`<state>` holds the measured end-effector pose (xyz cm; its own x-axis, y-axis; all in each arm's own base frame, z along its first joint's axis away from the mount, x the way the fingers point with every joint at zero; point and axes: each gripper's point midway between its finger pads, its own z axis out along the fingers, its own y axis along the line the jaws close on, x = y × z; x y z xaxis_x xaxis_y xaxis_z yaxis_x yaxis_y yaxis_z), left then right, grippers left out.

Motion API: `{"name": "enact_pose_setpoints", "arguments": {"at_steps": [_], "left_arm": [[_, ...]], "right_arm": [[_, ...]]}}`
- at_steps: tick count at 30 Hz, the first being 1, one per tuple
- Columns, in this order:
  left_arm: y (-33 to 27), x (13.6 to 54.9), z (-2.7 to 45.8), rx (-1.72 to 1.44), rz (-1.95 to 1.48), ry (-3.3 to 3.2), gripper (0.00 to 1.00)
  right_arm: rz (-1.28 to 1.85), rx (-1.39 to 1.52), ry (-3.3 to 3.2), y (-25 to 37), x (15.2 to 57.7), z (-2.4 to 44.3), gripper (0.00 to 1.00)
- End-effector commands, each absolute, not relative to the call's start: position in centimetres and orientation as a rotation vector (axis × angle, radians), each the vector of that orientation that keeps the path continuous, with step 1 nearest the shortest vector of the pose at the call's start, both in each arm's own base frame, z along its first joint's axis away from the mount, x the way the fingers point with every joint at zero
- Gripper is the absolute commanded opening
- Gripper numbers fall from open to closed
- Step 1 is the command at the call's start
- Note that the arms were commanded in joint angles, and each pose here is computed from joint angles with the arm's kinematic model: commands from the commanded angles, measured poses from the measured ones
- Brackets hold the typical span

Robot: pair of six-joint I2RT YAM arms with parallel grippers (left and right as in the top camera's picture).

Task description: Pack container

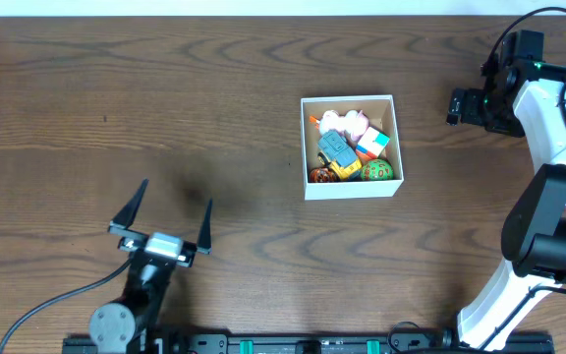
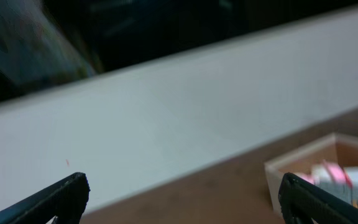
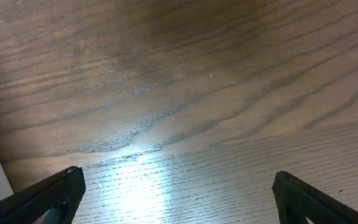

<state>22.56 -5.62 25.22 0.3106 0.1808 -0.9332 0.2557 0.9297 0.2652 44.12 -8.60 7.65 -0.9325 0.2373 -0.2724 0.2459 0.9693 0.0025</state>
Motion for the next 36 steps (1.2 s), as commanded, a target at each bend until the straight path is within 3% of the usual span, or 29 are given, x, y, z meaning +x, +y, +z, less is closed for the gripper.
{"name": "enact_pose_setpoints", "arguments": {"at_steps": [1, 23, 36], "left_arm": [[-5.6, 23.1, 23.0, 0.424, -0.032, 1.3, 0.98], [-1.7, 24.3, 14.0, 0.111, -0.061, 1.709, 0.98], [-0.3, 24.4, 13.9, 0.122, 0.076, 1.713, 0.98]], "right_arm": [[-0.043, 0.356, 2.85, -8.9, 43.9, 7.5, 0.99], [-0.044, 0.356, 2.85, -8.9, 43.9, 7.5, 0.99], [-0.044, 0.356, 2.85, -8.9, 43.9, 7.5, 0.99]]}}
